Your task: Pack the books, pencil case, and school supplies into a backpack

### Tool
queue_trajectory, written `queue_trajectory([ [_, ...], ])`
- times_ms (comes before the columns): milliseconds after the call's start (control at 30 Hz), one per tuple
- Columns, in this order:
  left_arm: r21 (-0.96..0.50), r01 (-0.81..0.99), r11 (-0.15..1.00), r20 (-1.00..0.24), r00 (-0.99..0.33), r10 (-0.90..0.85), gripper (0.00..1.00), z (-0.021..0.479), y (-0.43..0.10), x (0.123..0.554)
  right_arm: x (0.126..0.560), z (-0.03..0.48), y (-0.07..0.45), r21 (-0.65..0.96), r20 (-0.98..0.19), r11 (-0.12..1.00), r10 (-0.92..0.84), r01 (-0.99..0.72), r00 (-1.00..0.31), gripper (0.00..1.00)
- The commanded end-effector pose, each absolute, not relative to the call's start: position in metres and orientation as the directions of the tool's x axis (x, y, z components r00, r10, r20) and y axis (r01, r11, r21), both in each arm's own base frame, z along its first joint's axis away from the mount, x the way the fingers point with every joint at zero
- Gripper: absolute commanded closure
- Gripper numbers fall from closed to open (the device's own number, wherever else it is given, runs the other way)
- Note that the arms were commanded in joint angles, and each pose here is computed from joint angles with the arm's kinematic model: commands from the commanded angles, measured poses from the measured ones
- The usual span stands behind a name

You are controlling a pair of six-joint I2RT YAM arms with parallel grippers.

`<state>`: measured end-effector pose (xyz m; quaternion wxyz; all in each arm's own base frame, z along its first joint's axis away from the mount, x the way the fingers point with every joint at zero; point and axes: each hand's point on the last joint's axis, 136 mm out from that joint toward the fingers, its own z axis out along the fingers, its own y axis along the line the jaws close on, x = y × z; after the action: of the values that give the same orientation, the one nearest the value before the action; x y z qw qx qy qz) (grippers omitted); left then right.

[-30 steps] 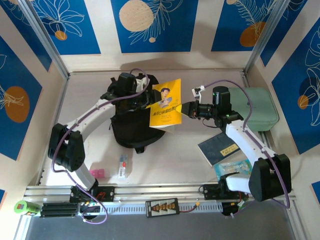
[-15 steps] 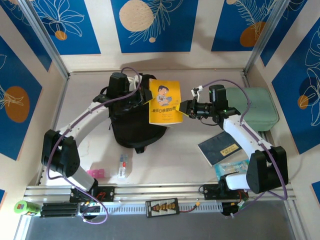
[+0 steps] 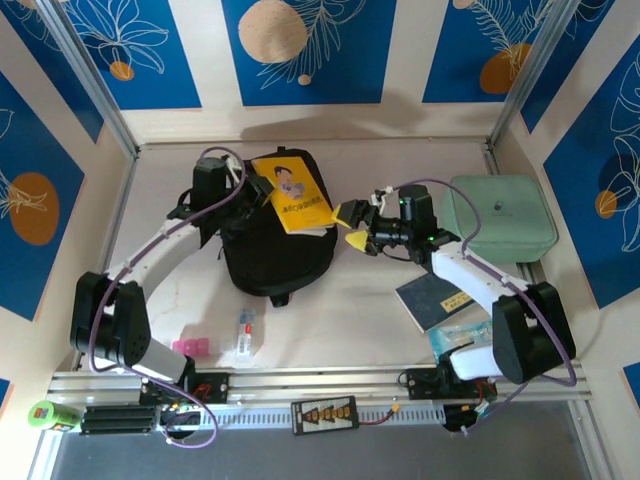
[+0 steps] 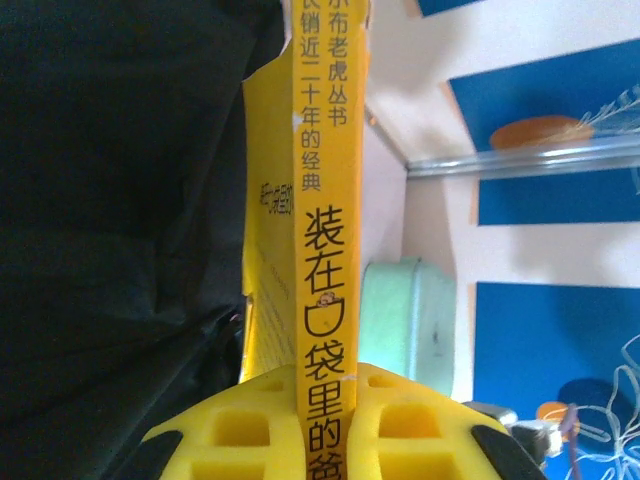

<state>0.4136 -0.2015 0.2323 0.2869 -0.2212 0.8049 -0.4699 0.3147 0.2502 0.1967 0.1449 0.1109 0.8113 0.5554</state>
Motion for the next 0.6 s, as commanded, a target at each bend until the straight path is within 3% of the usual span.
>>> queue_trajectory([
  [0,-0.943,0.027,0.331,-0.272,-0.636,-0.723,1.0,0.296,-0.196,0.423,0.33,0.225,0.269,0.973,-0.078,0.232,0.413,0.022,-0.907,0.0],
  [367,-0.986,0.047,0.158,-0.154,-0.608,-0.779,1.0,0.311,-0.199,0.429,0.352,0.242,0.307,0.999,0.029,0.016,0.52,0.043,-0.854,0.01],
  [567,-0.992,0.042,0.117,-0.118,-0.608,-0.785,1.0,0.306,-0.199,0.429,0.368,0.245,0.306,0.999,0.044,-0.023,0.582,0.038,-0.812,0.01],
])
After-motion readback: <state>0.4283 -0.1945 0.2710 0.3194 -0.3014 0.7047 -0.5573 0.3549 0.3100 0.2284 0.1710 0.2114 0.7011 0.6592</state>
